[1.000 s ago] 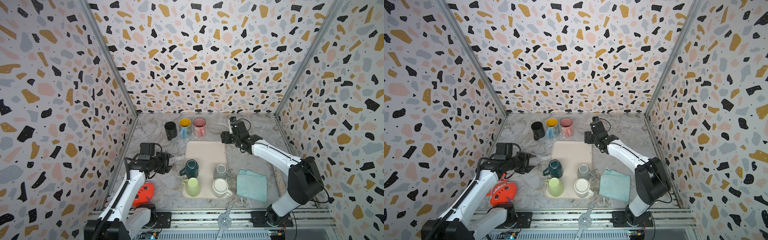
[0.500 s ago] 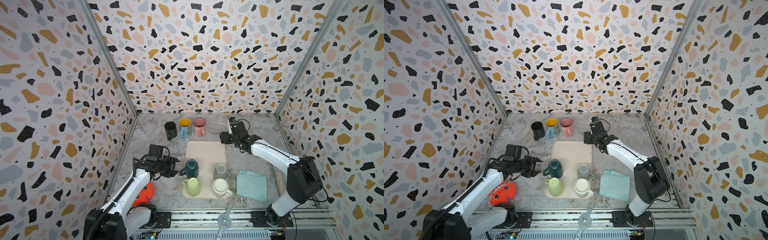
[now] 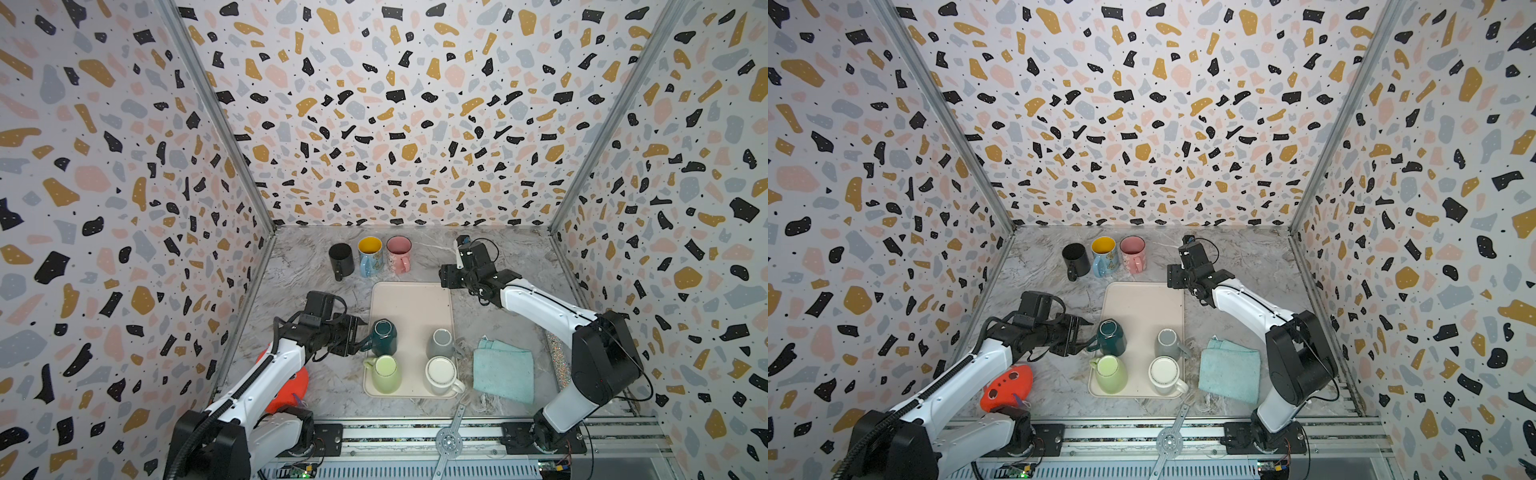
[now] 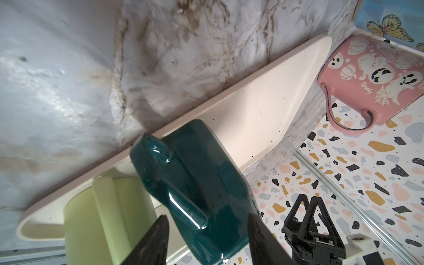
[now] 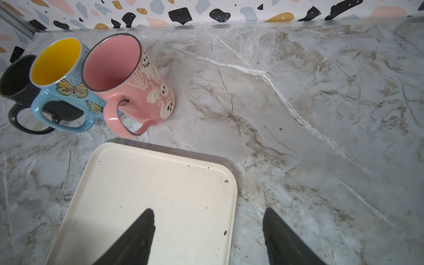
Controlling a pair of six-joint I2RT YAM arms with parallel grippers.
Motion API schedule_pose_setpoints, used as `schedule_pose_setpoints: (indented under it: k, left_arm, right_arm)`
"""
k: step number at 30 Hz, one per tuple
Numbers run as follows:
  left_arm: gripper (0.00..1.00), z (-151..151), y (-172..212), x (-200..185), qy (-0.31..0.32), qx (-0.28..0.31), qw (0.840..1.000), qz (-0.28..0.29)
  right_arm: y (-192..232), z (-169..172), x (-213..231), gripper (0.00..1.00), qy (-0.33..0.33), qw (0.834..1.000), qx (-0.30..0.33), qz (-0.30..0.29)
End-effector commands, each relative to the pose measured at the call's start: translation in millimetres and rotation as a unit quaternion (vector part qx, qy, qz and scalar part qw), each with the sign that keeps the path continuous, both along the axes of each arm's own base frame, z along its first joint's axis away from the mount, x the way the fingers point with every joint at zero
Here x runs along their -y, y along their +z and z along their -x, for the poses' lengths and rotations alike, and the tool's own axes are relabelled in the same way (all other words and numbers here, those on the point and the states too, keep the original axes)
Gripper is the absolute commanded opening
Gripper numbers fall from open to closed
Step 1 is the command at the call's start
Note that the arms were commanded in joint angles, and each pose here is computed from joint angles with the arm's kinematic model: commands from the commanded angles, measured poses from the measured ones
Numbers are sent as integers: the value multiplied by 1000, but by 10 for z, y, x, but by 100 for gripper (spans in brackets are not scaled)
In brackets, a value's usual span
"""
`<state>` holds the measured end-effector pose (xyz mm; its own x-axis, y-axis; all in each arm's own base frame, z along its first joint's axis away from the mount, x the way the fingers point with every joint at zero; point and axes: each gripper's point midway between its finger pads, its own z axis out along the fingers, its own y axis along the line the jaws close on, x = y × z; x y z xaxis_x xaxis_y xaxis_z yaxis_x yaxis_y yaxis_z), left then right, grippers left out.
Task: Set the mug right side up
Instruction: 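Lower the left gripper onto the sideways dark green mug on the tray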
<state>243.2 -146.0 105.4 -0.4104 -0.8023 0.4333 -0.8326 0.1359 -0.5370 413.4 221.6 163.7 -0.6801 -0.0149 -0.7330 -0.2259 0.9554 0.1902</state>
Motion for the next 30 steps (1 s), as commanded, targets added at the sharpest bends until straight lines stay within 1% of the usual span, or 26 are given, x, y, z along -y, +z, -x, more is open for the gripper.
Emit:
schedule_pose_setpoints:
  k: [1,10,18,24,30]
  left_arm:
    - [56,2,-44,43,-1,-5,1000,10]
    - [55,-32,-121,119,-11,-12,1000,17]
    - [54,-131,-227,170,-13,-20,999,22]
    - [52,-222,-233,239,-36,-21,999,22]
    - [48,-203,-281,283,-57,-33,998,24]
  right_arm:
    - [19,-17,-2,76,-3,1000,0,-8]
    - [-15,-34,11,76,-6,1000,-5,-7]
    - [-71,-39,33,76,-8,1000,-11,-2]
    - [-88,-64,76,76,-12,1000,-13,-2]
    - [-133,-74,79,76,-13,1000,-19,-3]
